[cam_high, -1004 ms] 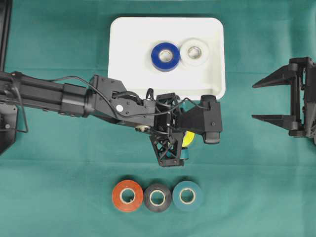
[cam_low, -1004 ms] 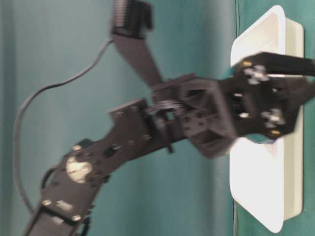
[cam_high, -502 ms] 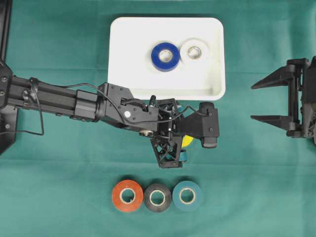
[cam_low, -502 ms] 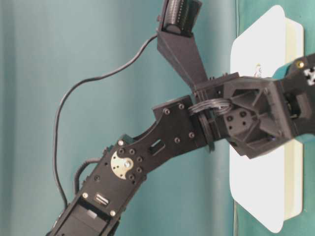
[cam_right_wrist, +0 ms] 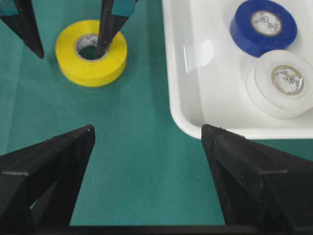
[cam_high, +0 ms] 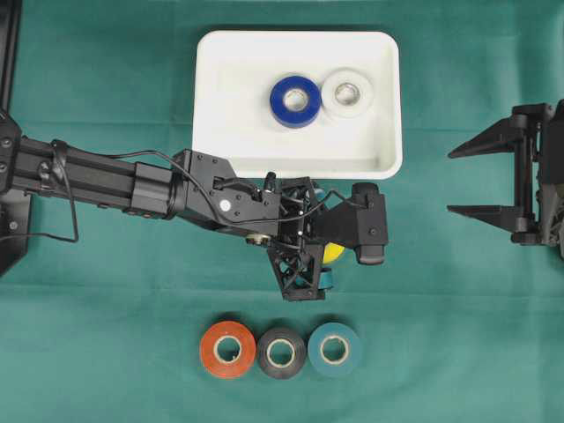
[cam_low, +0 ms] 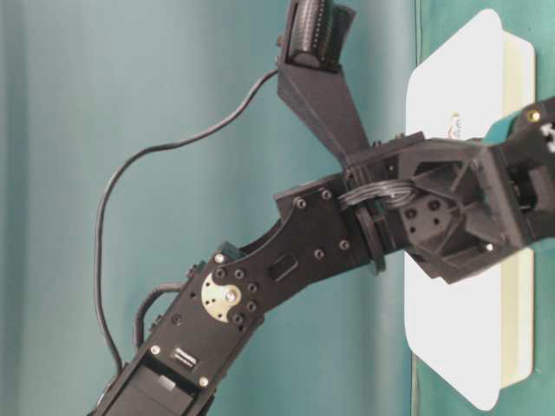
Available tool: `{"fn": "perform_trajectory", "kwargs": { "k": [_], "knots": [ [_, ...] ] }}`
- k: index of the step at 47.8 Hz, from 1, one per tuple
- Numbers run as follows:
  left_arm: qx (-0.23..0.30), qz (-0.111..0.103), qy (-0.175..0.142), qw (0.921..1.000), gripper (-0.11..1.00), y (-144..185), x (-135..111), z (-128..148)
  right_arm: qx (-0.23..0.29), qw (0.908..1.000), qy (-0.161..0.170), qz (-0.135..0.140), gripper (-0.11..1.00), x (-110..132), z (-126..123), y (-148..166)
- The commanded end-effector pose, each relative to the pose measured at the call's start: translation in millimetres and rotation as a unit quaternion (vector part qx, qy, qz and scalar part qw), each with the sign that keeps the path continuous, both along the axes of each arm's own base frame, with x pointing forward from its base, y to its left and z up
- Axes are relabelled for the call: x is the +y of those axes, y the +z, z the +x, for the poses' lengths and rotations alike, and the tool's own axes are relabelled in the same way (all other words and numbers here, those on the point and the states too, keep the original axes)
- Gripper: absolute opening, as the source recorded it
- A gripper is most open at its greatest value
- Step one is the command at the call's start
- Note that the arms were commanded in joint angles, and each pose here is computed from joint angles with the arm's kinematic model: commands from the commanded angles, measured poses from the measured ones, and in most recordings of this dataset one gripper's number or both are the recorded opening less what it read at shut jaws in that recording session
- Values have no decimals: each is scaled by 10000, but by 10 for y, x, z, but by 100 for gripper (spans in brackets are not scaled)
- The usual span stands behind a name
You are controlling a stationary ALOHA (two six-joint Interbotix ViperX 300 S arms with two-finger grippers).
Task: Pick up the tape from a random location and place it into the white case.
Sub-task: 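Lower the left gripper onto the yellow tape's rim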
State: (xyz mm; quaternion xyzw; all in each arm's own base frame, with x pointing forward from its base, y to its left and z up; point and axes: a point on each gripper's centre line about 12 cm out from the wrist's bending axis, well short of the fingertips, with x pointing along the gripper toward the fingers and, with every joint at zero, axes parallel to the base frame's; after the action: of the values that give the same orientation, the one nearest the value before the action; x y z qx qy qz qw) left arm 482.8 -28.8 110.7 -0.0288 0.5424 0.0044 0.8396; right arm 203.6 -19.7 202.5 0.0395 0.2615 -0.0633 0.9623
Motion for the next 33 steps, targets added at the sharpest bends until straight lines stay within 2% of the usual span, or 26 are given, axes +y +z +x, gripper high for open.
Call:
{"fn": "perform_trajectory", "kwargs": {
  "k": [1, 33],
  "knots": [
    [-69, -10, 32, 10000, 96, 57, 7, 24, -135, 9999, 10, -28, 87, -5, 46, 89],
    [-30, -11, 8, 10000, 95, 20, -23, 21, -127, 9999, 13, -34, 87, -5, 44, 83]
  ]
}}
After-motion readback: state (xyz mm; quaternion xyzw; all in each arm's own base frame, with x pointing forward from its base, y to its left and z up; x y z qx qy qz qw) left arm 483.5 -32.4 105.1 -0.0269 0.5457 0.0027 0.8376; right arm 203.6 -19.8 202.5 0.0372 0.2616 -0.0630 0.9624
